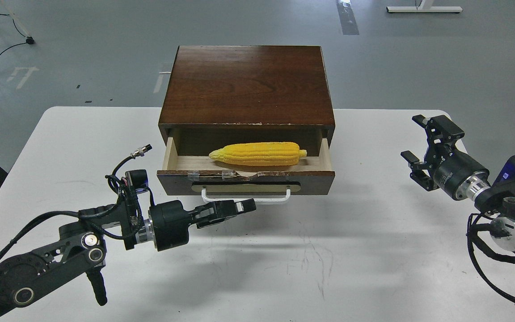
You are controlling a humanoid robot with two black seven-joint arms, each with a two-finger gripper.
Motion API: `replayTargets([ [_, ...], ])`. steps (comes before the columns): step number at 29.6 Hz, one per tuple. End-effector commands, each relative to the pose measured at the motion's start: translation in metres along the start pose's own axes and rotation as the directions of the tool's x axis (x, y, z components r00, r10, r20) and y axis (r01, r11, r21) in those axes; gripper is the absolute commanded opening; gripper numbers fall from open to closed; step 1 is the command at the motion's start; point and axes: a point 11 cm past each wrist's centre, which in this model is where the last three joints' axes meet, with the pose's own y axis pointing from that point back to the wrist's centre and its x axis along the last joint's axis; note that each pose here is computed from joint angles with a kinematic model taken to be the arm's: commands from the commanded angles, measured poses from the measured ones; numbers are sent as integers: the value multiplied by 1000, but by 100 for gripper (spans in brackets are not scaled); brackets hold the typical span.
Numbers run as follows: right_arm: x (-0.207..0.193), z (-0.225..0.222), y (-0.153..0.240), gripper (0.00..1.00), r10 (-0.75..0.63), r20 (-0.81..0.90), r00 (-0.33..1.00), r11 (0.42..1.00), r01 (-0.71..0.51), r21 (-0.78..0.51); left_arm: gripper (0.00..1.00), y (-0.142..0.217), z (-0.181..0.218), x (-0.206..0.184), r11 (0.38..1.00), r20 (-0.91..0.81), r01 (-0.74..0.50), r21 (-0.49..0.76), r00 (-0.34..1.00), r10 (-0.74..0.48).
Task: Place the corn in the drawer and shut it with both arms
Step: 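Position the left gripper against the drawer front below the handle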
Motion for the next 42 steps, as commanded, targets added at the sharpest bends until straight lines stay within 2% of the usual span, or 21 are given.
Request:
replayTargets([
  [1, 0, 2, 1, 99, 1, 1, 1000, 1000, -1, -4, 0, 1, -1, -1, 1000, -4, 4, 1, 1000, -4],
  [42, 0, 9, 4, 99, 3, 7, 1000, 1000, -3, -19, 0, 6, -7, 0, 1000, -4, 8, 25, 1000, -8],
])
